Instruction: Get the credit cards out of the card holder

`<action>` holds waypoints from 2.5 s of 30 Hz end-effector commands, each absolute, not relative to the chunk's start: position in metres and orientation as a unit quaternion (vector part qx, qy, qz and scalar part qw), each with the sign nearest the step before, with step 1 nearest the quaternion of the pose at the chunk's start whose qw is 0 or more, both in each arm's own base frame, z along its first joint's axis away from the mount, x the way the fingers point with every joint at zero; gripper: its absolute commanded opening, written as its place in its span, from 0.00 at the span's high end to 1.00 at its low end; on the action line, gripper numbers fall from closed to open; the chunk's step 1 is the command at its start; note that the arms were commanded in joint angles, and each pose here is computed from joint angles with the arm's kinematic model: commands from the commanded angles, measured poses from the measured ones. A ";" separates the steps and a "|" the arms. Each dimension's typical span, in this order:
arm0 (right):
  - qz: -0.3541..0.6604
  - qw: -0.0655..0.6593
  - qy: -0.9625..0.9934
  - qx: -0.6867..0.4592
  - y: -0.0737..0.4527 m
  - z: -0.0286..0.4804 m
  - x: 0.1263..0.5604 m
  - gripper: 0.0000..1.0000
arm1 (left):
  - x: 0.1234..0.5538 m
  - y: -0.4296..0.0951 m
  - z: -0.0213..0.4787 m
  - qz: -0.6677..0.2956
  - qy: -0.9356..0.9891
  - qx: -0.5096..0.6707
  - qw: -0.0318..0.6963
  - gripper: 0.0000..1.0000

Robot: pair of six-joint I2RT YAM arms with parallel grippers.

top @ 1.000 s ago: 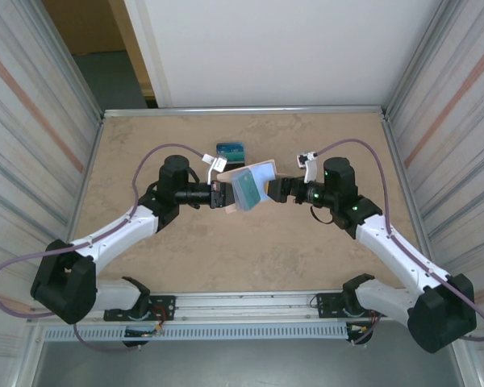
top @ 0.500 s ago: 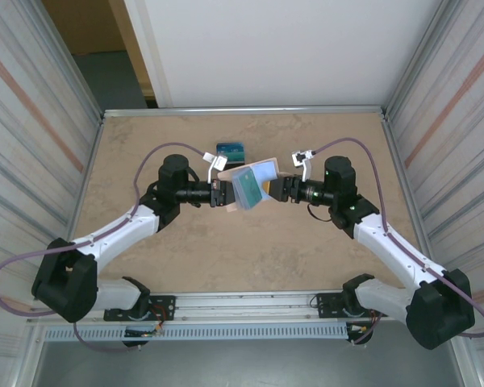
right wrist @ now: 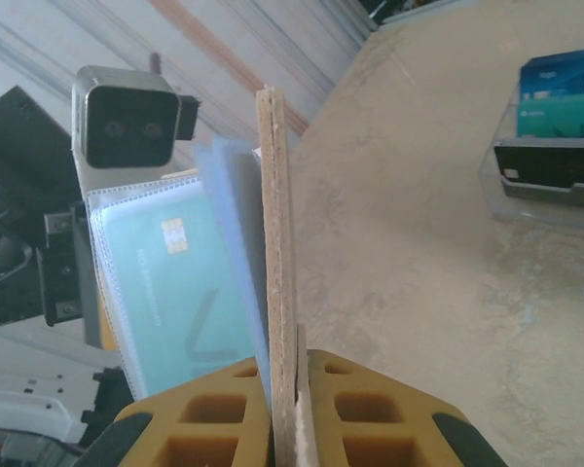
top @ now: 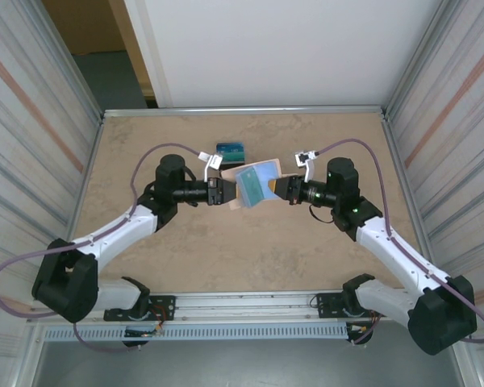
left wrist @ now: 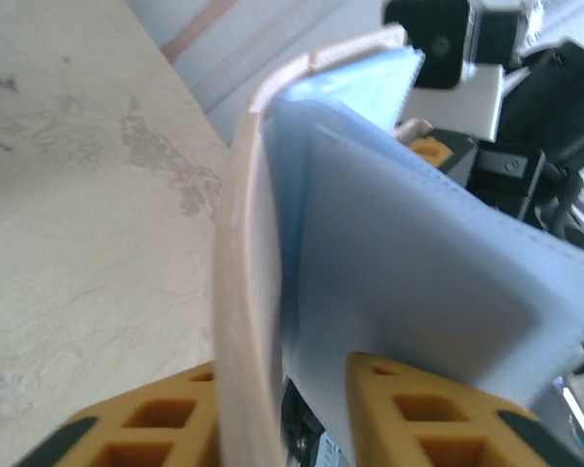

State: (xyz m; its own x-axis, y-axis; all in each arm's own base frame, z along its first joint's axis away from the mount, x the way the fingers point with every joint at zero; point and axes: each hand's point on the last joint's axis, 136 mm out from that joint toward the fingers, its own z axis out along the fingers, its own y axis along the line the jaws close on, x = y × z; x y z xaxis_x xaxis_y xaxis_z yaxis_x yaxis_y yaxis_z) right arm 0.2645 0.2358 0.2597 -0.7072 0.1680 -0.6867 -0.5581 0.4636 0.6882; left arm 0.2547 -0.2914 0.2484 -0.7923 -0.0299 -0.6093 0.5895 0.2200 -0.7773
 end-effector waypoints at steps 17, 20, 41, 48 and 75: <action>0.362 0.268 0.893 -0.027 0.265 0.200 0.275 1.00 | 0.278 -0.205 0.221 -0.398 0.824 0.068 0.399 0.01; 0.385 0.232 0.893 -0.026 0.283 0.189 0.277 1.00 | 0.278 -0.199 0.214 -0.379 0.833 0.063 0.399 0.01; 0.385 0.103 0.917 0.012 0.291 0.086 0.300 0.82 | 0.287 -0.203 0.169 -0.316 0.871 0.073 0.370 0.01; 0.343 0.094 0.934 0.022 0.274 0.064 0.297 0.66 | 0.290 -0.207 0.154 -0.302 0.882 0.077 0.354 0.04; 0.169 0.191 0.966 0.050 0.198 0.081 0.294 0.53 | 0.293 -0.209 0.090 -0.221 0.926 0.058 0.301 0.35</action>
